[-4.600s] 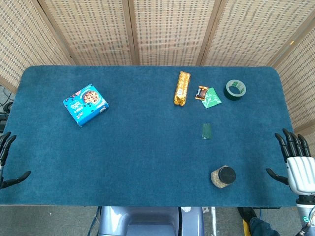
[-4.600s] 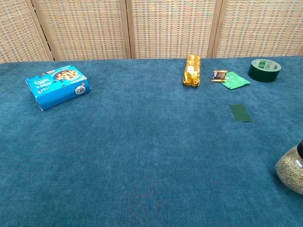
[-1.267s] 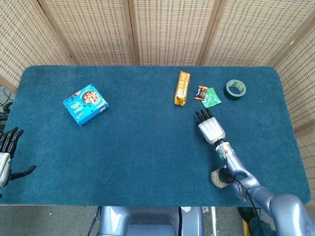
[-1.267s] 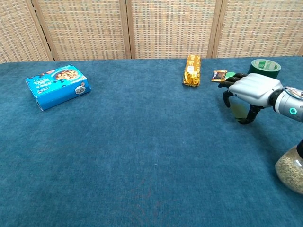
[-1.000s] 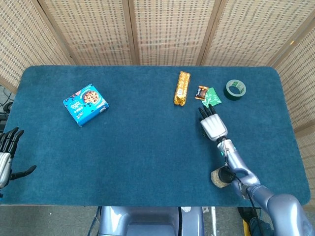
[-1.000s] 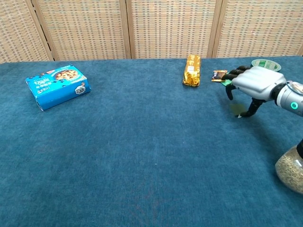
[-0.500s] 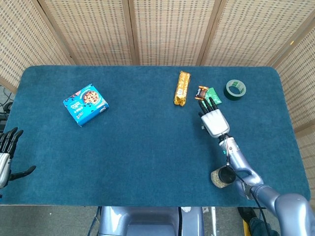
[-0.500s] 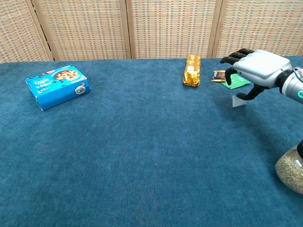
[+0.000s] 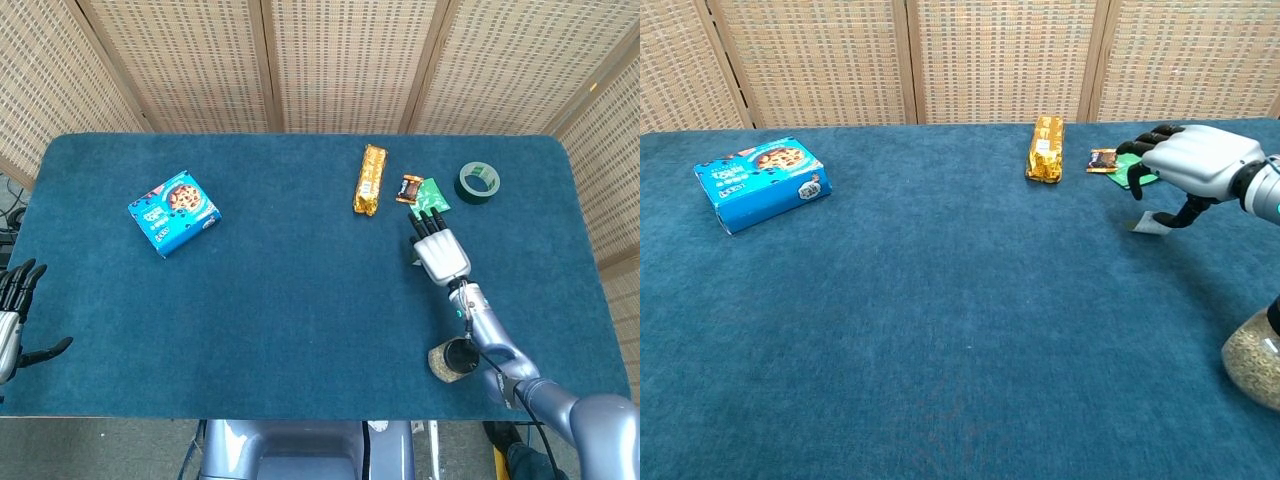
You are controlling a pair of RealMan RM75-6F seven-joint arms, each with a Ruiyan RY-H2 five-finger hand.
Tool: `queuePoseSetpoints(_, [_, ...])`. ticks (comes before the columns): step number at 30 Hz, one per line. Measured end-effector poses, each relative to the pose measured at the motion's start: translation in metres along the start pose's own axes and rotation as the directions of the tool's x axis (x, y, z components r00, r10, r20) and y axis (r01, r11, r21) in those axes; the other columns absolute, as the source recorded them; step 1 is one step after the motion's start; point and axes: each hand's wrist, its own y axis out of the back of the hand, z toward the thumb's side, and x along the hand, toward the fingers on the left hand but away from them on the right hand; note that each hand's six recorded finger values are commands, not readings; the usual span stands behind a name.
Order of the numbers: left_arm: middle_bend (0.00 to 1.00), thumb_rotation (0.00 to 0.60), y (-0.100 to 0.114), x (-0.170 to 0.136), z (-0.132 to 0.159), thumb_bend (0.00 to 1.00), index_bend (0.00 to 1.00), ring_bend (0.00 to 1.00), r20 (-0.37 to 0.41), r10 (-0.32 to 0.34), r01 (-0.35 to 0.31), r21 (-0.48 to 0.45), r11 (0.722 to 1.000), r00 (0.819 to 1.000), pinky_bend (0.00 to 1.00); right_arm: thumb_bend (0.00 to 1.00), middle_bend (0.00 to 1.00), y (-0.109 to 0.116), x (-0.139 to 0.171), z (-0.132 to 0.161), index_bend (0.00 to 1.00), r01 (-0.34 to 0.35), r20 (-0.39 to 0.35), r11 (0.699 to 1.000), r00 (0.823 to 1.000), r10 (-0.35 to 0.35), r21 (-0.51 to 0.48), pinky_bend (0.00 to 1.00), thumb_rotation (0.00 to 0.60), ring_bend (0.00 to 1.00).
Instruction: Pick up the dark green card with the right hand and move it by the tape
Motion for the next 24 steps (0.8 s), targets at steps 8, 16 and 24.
queuePoseSetpoints(8, [0.0, 0.6, -0.001, 0.0, 0.0, 0.0, 0.0, 0.0, 0.001, -0.003, 0.003, 0.002, 1.0, 1.0, 0.0, 0.51, 0.05, -0.008, -0.001, -0.002, 0.6, -0.025, -0.003, 1.0, 1.0, 0.025, -0.003, 0.0, 0.6, 0.0])
queuePoseSetpoints(16, [0.0, 0.6, -0.001, 0.001, 0.001, 0.0, 0.0, 0.0, 0.001, -0.004, 0.004, 0.002, 1.0, 1.0, 0.0, 0.62, 0.06, -0.012, -0.002, -0.003, 0.7, -0.041, -0.01, 0.999, 0.999, 0.041, -0.014, 0.0, 0.6, 0.0])
queuePoseSetpoints(24, [0.0, 0.6, -0.001, 0.001, 0.001, 0.0, 0.0, 0.0, 0.001, -0.005, 0.005, 0.002, 1.0, 1.0, 0.0, 0.62, 0.06, -0.014, -0.001, -0.004, 0.7, -0.047, -0.012, 0.999, 0.999, 0.047, -0.019, 0.0, 0.6, 0.0])
